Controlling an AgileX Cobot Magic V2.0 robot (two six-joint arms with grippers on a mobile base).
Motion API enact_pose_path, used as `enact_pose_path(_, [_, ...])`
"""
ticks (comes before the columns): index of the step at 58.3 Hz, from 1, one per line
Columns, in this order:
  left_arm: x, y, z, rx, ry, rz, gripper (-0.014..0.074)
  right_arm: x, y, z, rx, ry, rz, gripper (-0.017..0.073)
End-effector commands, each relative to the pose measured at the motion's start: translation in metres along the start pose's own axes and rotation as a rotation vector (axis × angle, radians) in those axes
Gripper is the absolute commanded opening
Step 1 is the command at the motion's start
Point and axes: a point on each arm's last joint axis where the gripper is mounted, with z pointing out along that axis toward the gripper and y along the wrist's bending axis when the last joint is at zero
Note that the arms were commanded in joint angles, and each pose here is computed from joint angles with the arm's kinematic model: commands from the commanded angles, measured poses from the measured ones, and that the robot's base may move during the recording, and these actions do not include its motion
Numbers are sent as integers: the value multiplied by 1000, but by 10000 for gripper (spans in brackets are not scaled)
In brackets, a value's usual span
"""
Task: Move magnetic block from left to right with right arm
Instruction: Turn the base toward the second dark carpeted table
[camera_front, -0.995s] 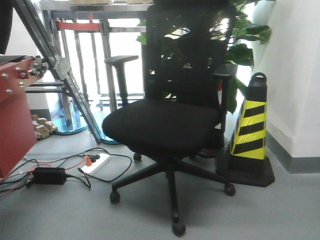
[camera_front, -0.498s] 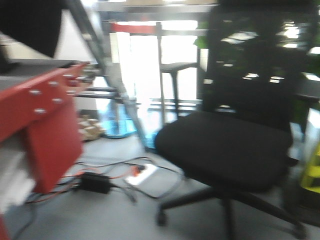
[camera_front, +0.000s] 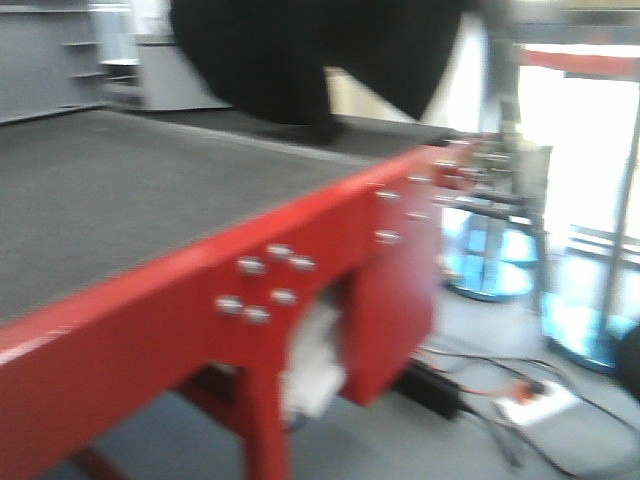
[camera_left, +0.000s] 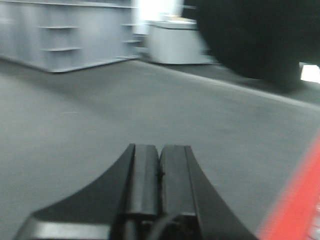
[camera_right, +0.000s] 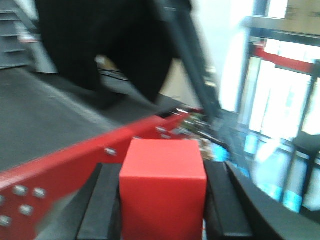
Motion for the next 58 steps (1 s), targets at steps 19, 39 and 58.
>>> enact_pose_path(19, [-5,0,0,-8,-75,-6,-117,-14,-1,2,7,-91,-2,253])
enact_pose_path(39, [-5,1,0,-9,-75,-6,-117,-14,-1,2,7,-91,-2,253])
enact_pose_path(58, [-5,1,0,-9,-75,-6,-117,-14,-1,2,7,-91,-2,253])
